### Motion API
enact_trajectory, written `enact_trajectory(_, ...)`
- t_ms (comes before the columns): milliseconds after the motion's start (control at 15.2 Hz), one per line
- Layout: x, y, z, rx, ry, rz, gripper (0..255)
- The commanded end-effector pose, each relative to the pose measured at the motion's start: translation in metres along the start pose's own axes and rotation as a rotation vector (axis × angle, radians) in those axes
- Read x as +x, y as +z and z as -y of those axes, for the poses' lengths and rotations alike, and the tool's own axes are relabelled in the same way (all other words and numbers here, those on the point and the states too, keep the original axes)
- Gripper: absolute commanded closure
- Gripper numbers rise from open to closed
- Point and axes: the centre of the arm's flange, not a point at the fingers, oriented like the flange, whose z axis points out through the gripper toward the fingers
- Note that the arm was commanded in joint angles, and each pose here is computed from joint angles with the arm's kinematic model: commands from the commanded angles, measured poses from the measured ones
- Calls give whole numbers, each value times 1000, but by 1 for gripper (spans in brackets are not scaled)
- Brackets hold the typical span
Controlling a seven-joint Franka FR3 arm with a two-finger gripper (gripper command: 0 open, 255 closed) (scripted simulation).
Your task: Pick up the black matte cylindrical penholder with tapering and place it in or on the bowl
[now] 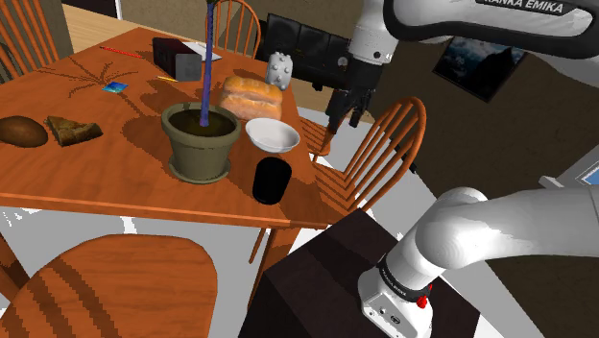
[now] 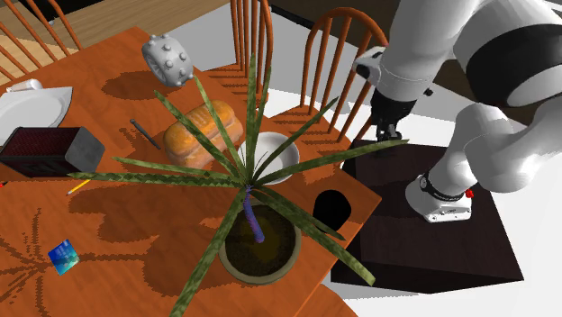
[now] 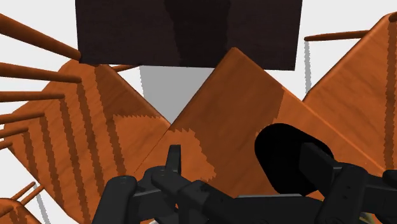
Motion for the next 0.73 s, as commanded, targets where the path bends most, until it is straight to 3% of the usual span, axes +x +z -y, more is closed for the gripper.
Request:
enact_trajectory(0,12,16,17,7,43,-15,0)
enact_trajectory(660,74,88,79,35,226,-72,0)
